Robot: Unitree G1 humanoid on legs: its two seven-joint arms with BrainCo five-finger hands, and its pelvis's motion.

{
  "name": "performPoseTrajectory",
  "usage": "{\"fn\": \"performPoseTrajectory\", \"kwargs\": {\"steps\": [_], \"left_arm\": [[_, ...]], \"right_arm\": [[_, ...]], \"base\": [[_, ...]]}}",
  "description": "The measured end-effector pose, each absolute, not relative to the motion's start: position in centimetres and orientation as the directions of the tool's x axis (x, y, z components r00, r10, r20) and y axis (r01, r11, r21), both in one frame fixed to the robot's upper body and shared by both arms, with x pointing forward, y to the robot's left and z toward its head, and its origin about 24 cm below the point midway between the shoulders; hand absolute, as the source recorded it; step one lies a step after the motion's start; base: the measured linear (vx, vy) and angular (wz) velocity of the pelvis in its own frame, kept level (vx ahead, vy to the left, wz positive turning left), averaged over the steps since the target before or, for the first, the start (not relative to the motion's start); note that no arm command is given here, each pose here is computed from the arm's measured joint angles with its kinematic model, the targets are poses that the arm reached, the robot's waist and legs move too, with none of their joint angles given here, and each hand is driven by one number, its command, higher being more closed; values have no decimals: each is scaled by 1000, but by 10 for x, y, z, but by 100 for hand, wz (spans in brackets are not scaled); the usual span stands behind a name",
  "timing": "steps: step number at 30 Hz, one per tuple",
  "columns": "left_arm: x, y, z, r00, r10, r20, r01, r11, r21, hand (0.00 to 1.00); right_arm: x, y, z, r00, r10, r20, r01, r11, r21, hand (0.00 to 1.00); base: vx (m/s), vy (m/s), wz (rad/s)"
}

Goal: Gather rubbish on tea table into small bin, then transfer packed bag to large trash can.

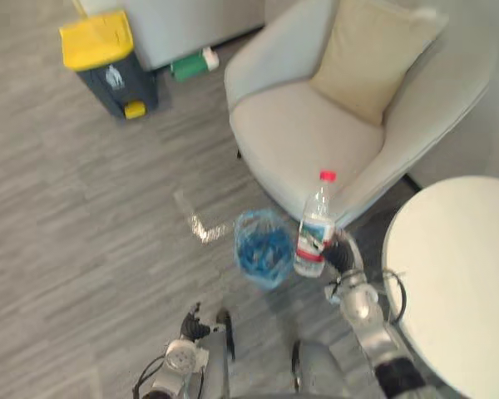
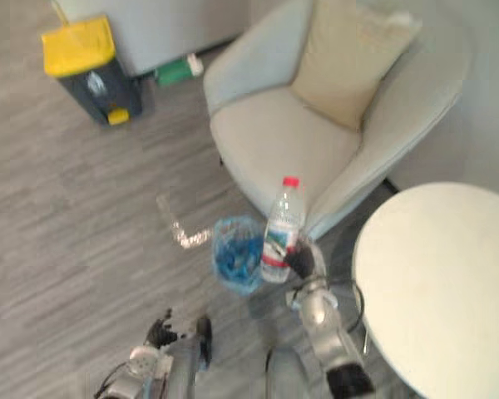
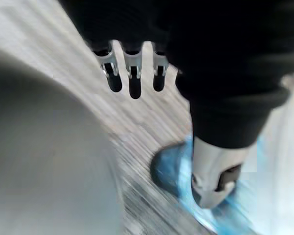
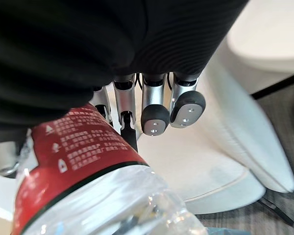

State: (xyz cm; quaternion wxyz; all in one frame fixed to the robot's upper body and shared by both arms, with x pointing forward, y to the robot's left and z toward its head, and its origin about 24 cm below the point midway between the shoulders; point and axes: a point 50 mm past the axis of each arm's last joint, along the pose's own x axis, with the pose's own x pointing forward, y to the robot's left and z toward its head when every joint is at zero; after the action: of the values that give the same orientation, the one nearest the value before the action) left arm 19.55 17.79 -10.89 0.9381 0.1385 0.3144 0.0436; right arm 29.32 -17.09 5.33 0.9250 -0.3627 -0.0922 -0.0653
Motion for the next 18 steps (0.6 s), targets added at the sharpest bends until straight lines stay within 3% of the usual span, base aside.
{"fn": "performPoseTrajectory", "kwargs": {"steps": [8,18], "left_arm": [[238,184,-67,898,230,-374,-154,963,222,0],[294,180,14,958,283,-41,-280,958,61,0]], "right_arm": [[326,-183,112,909,-68,411,351,655,-670,100],[348,-183,202,746,-55,664,549,616,-565,100]], "base": [[-200,37,15],[-67,6,13]]}}
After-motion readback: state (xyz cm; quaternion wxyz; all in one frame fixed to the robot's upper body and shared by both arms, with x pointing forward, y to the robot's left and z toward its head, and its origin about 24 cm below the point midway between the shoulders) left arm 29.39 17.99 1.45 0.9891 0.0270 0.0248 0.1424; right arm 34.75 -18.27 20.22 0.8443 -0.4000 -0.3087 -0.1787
